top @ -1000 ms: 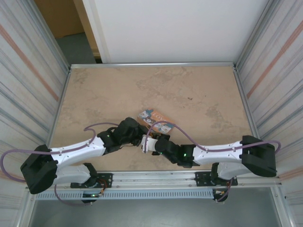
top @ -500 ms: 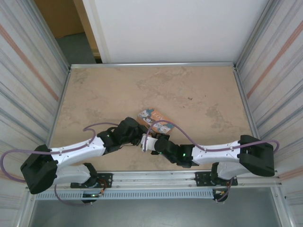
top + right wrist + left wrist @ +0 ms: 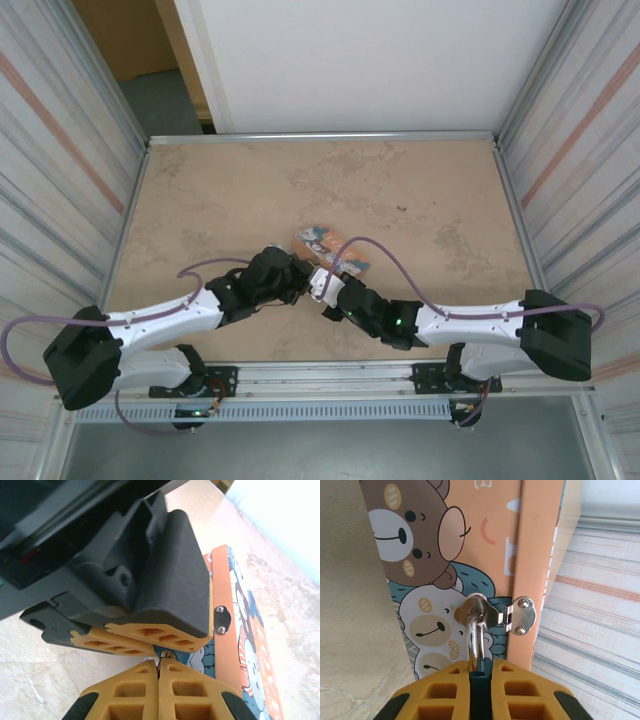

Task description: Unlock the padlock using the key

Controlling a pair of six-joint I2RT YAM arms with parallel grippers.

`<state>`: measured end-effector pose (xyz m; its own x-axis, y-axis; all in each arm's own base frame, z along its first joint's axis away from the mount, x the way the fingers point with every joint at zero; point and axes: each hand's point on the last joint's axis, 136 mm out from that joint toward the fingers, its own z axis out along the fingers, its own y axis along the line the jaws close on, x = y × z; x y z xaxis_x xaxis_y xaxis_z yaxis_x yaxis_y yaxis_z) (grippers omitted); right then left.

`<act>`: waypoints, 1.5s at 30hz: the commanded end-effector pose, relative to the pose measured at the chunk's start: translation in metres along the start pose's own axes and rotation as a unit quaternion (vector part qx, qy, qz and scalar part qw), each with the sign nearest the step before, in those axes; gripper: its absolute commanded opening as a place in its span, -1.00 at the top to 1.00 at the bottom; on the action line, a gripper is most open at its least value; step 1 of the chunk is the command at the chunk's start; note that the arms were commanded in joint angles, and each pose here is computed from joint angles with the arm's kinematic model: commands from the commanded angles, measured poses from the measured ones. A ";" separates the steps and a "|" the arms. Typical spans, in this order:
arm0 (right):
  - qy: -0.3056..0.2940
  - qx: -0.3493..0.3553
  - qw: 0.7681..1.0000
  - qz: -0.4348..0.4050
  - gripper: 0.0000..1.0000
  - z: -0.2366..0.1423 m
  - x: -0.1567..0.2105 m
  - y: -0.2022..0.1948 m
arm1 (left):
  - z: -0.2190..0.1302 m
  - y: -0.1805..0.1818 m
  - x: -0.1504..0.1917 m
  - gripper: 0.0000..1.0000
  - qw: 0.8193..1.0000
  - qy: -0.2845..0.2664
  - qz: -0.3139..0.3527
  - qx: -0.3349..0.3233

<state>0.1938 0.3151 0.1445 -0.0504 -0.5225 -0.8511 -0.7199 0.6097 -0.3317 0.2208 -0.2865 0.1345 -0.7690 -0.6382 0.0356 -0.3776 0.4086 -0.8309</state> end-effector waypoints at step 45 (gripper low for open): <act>0.147 0.026 0.938 0.314 1.00 -0.003 0.139 -0.055 | 0.076 0.027 0.053 0.66 1.000 0.012 0.017 -0.015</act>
<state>0.2036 0.2485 0.0695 -0.6022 -0.2256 -0.7658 -0.6102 0.7486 0.2593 0.2256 -0.3511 0.0667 -0.7499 -0.6609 0.0305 -0.4079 0.4255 -0.8078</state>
